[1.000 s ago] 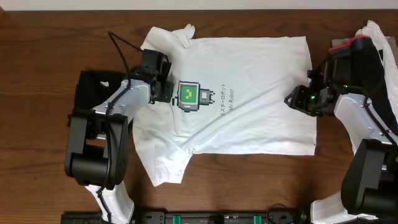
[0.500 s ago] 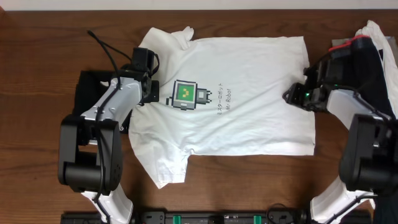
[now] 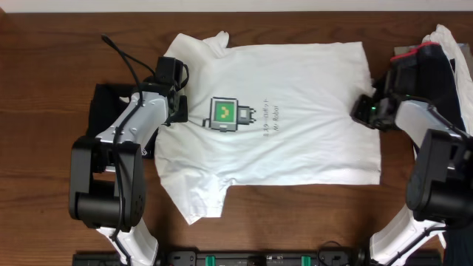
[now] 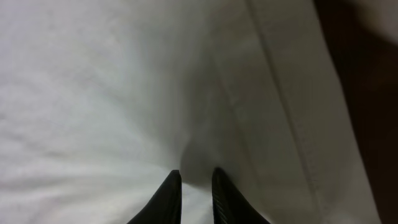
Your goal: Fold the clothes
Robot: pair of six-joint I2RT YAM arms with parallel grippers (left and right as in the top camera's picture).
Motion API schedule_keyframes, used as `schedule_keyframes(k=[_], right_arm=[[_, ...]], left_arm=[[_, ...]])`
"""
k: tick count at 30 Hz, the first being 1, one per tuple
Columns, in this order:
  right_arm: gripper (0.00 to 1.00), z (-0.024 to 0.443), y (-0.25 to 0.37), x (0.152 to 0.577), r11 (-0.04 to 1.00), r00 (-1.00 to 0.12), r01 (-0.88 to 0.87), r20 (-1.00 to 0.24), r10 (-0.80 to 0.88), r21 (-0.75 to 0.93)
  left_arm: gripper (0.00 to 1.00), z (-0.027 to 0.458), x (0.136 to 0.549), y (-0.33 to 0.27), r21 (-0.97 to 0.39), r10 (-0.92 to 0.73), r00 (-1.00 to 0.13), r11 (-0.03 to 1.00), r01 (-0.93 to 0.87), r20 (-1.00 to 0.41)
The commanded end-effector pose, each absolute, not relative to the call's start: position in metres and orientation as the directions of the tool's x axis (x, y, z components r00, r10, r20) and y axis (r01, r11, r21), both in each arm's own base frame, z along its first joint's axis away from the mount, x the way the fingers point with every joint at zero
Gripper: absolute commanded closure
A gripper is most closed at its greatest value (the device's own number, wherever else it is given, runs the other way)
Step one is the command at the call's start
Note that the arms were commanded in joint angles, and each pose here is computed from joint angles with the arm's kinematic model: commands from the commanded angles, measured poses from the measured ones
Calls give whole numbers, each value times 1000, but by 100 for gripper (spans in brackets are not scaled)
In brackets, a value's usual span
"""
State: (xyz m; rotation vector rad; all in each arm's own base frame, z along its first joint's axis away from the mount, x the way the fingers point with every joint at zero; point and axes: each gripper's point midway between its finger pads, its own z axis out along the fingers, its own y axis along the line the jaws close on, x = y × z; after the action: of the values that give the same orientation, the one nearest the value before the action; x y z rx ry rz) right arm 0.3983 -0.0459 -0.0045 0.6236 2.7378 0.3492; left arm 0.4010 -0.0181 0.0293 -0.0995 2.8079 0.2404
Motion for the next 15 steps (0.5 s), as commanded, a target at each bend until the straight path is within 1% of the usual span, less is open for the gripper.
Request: schedule_keyframes(k=[1, 6, 7, 9, 12, 13, 15], right_arm=[[82, -50, -93, 343, 842, -833, 532, -123, 540, 89], [77, -26, -111, 347, 822, -802, 556, -181, 569, 121], [75, -18, -108, 352, 836, -812, 527, -201, 548, 151], [65, 12, -93, 371, 883, -845, 398, -276, 459, 250], [62, 55, -77, 393, 891, -822, 279, -392, 414, 358], [61, 77, -69, 402, 888, -798, 222, -448, 403, 403], [61, 101, -62, 411, 876, -762, 179, -499, 412, 448]], left_arm=[[39, 44, 409, -14, 156, -52, -933, 981, -114, -356], [38, 44, 409, -14, 156, -52, -933, 981, -114, -355], [38, 44, 408, -14, 157, -51, -933, 981, -114, -355], [38, 47, 408, -15, 153, -53, -931, 981, -115, -361], [38, 63, 413, -17, 136, -54, -915, 984, -118, -399], [38, 74, 417, -19, 121, -56, -903, 986, -118, -426], [38, 94, 426, -27, 72, -54, -877, 992, -100, -477]])
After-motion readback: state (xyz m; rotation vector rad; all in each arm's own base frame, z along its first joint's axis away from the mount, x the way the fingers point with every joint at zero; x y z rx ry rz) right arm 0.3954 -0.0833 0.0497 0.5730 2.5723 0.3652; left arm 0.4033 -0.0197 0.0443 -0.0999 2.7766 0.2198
